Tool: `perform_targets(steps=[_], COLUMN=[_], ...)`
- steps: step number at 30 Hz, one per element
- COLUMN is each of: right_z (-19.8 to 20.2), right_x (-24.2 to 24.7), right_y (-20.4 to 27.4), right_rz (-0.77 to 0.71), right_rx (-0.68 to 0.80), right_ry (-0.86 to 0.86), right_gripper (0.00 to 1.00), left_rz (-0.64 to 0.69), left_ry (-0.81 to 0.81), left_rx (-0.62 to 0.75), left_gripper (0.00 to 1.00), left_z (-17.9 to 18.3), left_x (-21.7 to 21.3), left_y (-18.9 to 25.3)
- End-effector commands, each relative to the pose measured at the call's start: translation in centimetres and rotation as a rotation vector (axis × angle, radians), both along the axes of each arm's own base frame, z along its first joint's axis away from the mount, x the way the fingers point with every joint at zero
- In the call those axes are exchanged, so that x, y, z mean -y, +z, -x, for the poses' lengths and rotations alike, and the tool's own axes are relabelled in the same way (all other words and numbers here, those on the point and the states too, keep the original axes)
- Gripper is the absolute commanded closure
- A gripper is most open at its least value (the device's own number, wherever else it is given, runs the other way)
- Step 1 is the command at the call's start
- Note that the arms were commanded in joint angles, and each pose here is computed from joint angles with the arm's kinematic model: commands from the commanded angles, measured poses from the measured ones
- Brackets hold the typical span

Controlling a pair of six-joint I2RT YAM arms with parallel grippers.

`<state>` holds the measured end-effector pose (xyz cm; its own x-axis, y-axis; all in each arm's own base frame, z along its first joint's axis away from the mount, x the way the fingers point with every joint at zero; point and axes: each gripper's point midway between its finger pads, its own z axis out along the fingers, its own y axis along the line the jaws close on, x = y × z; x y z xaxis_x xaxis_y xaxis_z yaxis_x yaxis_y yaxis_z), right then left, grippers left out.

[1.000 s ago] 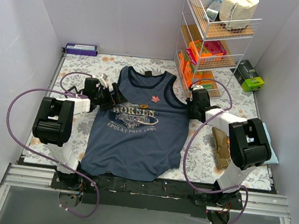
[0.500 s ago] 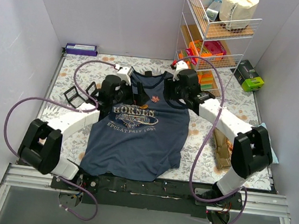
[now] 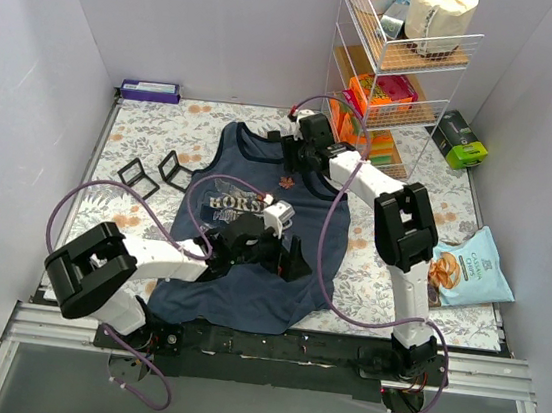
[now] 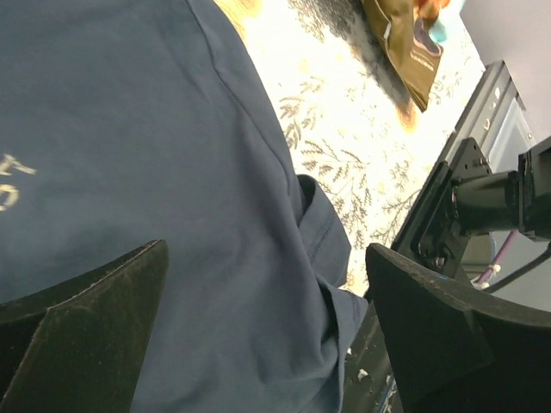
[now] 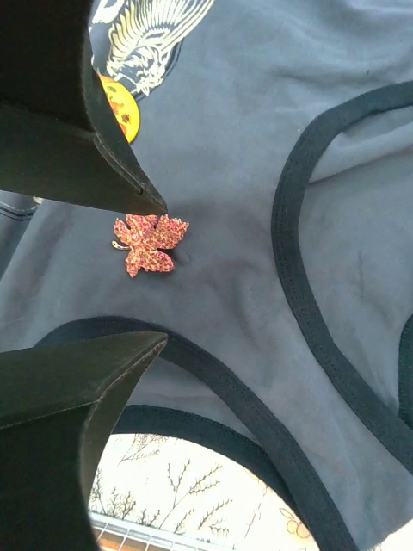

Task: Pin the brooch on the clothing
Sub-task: Flatten out the clothes at the center of the board.

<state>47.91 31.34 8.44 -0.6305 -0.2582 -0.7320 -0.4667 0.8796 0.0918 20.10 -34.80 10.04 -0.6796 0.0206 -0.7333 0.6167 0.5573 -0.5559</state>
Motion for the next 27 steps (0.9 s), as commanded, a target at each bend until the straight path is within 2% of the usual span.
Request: perform_targets(steps=[1,11,21,26,27], right_z=[-1.7,-2.0,-3.4,-3.9,-3.9], right_x=[0.7,1.8,3.6,3.5,3.5], right_y=[0.2,-6.1,-9.6,-9.4,-9.1], right_rz=[-0.001,0.043,0.075,0.065,0.065], right_rx=[-0.011,-0.129,-0.192,-0.192,-0.185], right_ry=[-0.014,-0.031,-0.078,-0.062,-0.059], right_gripper=[0.36,0.37,0.37,0.37,0.36], left_rz=[0.043,-0.027,-0.015,-0.042,-0.035], left_ry=[-0.024,-0.112,-0.313,-0.32,-0.319], left_rx=[-0.024,-0.162,-0.298,-0.293,-0.254], left_gripper=[0.02,0.02,0.02,0.02,0.02], left_z=[1.6,6.7,12.1,12.2,11.6], left_x=[1.6,3.0,4.3,4.7,5.1], left_y=[-0.2,-4.2,-5.7,-5.9,-5.1])
